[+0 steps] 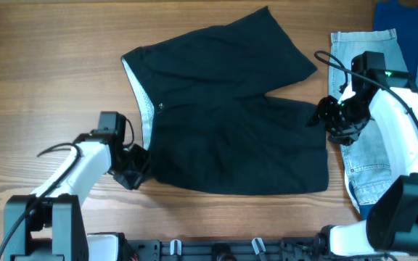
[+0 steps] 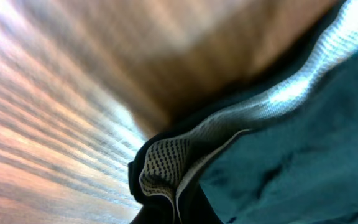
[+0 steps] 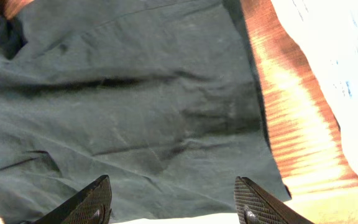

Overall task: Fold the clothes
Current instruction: 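Grasp the shorts' bottom corners with left and right grippers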

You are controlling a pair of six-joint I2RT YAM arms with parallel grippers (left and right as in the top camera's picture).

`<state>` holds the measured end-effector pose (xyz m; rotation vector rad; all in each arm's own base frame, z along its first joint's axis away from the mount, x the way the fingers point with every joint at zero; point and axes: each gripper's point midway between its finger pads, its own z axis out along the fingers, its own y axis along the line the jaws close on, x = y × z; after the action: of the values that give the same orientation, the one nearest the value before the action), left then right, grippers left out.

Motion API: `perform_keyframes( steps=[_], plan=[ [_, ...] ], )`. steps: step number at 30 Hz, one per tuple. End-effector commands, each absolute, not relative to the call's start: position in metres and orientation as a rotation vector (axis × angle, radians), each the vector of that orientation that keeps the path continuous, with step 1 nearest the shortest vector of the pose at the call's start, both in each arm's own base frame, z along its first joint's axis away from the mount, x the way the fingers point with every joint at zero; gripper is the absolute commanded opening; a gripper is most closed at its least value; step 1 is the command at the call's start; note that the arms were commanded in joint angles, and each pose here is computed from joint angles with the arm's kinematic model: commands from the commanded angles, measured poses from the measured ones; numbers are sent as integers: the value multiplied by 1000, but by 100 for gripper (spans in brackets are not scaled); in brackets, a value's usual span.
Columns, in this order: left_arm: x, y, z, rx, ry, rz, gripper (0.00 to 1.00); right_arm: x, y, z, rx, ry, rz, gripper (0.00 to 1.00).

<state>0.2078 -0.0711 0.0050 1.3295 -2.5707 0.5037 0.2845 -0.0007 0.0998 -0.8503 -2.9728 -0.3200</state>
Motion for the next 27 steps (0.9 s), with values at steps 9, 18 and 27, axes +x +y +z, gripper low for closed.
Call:
perform_keyframes(
  steps=[9, 18, 27],
  plan=[
    [218, -52, 14, 1264, -2665, 447, 4, 193, 57, 102, -1014, -2813, -664, 64],
    [217, -52, 14, 1231, -2681, 448, 4, 151, 50, 43, -1464, -2684, -555, 60],
    [217, -52, 14, 1227, -2682, 447, 4, 136, 39, -2, -1617, -2613, -445, 57]
  ],
)
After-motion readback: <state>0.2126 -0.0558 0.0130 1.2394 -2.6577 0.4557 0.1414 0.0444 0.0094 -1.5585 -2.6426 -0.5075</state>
